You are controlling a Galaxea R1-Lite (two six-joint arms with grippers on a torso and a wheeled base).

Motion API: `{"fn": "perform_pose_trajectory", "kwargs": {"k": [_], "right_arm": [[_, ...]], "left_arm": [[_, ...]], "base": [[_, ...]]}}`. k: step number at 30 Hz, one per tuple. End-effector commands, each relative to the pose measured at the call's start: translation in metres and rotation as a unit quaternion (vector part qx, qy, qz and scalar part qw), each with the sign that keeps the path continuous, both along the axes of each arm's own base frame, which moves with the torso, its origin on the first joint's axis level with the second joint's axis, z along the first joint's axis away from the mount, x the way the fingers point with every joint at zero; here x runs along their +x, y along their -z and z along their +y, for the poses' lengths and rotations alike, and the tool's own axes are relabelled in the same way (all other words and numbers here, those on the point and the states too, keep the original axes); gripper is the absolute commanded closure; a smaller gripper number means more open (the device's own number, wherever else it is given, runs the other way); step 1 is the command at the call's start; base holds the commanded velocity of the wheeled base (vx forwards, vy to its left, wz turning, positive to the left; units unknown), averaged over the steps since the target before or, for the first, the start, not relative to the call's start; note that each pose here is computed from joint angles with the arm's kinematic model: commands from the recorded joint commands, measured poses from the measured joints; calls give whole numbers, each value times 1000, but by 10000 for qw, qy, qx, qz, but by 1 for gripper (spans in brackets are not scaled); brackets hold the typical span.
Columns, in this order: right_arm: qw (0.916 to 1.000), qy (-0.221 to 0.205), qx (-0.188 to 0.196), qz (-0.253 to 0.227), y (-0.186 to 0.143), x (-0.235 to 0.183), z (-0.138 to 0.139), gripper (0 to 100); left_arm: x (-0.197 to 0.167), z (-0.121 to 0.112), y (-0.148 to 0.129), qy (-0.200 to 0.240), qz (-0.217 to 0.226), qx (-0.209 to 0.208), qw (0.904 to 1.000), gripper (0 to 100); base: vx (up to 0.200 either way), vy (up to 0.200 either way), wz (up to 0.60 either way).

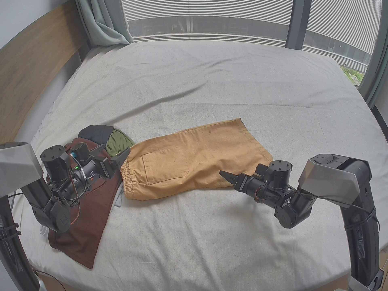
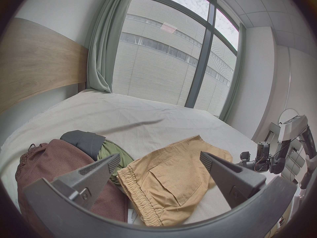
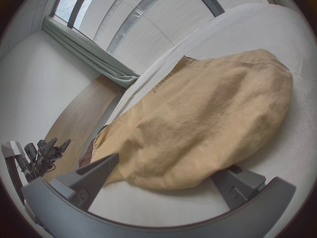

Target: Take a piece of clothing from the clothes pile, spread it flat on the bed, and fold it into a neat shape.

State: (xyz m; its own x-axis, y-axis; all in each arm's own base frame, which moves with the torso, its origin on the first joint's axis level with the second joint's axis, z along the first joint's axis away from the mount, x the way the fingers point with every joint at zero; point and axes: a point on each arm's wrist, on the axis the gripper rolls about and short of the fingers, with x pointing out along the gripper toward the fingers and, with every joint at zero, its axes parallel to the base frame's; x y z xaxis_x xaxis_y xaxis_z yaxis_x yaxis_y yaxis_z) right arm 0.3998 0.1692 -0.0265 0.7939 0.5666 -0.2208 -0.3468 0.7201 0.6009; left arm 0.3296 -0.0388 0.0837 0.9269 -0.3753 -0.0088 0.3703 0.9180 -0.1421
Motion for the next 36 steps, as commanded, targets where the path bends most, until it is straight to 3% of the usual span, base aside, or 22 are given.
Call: {"fn": "perform_pose_trajectory", "kwargs": {"k": [1,15,16,36], "right_arm": [[10000,57,-20,37,12,6,5,0],[10000,94,7,15,13,8,11,0],[10000,94,4,22,14,7,11,100],[9995,283,-66,86,8,-11,4,100]], "left_arm": [[0,0,1,2,10,-4,10000,0],[1,0,0,2,-2,-13,10000,0],[1,0,0,2,-2,-13,10000,0],[0,0,-1,2,-10,-14,10000,0]], "base": [[0,0,0],[0,0,0],[0,0,0],[0,0,0]]}}
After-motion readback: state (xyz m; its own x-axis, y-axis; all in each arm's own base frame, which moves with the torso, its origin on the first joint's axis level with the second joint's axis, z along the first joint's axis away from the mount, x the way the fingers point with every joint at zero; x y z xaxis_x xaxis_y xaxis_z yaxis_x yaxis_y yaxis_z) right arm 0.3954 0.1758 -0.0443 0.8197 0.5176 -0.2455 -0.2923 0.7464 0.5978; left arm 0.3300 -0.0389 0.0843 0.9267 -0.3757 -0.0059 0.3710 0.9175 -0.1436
